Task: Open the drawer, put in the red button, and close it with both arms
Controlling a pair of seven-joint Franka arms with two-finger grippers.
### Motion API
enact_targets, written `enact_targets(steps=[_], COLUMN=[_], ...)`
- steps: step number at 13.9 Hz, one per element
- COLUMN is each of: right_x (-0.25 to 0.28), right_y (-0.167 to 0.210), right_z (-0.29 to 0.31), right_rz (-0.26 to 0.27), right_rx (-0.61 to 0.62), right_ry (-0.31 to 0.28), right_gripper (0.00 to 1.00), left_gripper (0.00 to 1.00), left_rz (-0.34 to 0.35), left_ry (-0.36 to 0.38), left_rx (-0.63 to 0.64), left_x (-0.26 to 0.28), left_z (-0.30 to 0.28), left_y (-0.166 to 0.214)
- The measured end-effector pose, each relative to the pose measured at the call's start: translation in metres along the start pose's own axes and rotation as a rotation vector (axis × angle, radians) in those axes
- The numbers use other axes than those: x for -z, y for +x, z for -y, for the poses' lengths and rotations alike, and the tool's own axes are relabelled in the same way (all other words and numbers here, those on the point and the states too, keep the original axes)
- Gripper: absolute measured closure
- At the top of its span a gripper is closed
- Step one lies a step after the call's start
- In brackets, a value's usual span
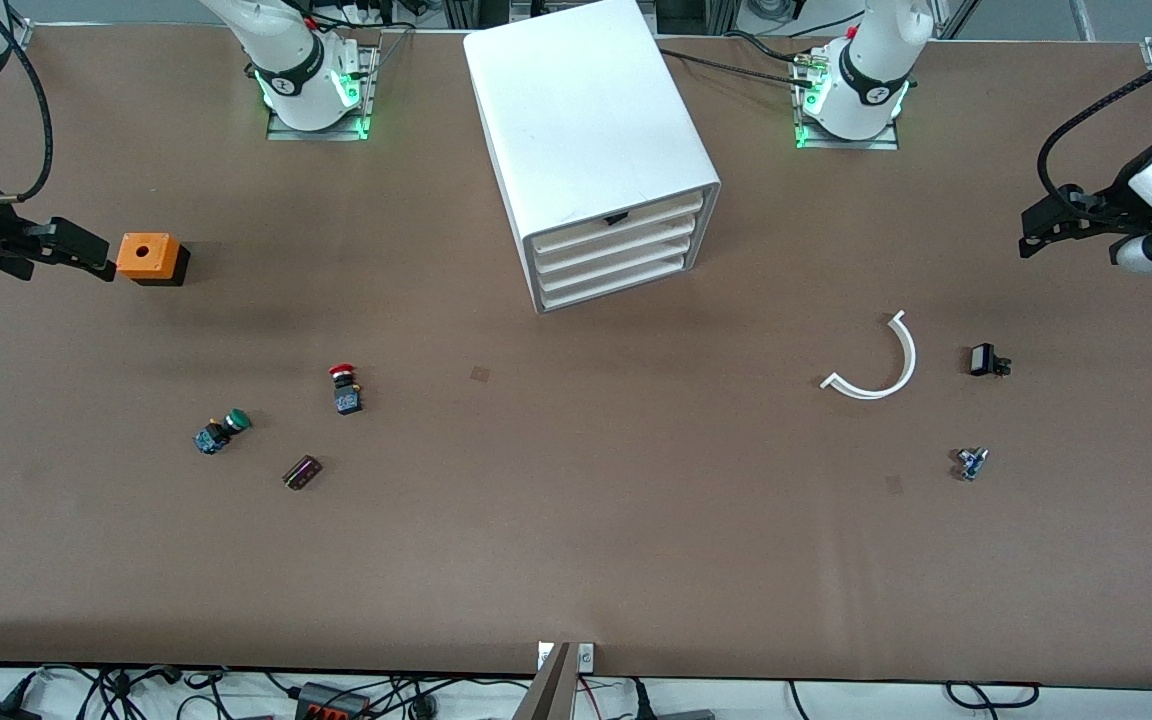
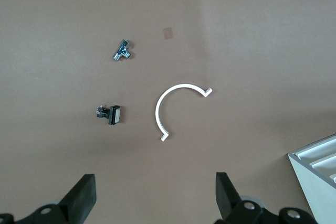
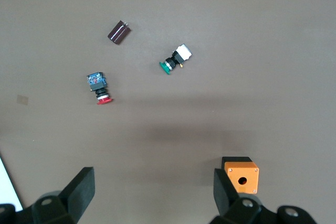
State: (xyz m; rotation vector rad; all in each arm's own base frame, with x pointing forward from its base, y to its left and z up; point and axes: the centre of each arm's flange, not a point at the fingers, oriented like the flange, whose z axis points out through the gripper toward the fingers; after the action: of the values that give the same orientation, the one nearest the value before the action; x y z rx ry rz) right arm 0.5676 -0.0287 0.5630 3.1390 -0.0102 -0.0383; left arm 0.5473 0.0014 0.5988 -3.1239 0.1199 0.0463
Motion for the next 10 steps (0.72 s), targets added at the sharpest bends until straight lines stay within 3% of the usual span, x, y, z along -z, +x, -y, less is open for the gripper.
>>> enact_targets(steps=[10], right_x=[-0.0002], right_y=[0.0001], right_z=[0.0], right_rz=[0.0], right_rx=[0.0], right_ry=[0.0], right_gripper=[0.0], left_gripper=[0.0], left_rz=[0.006], left_ry=[0.0], left_rx=[0.0], left_x=[-0.0033], left_z=[-0.0001], left_y=[0.0018])
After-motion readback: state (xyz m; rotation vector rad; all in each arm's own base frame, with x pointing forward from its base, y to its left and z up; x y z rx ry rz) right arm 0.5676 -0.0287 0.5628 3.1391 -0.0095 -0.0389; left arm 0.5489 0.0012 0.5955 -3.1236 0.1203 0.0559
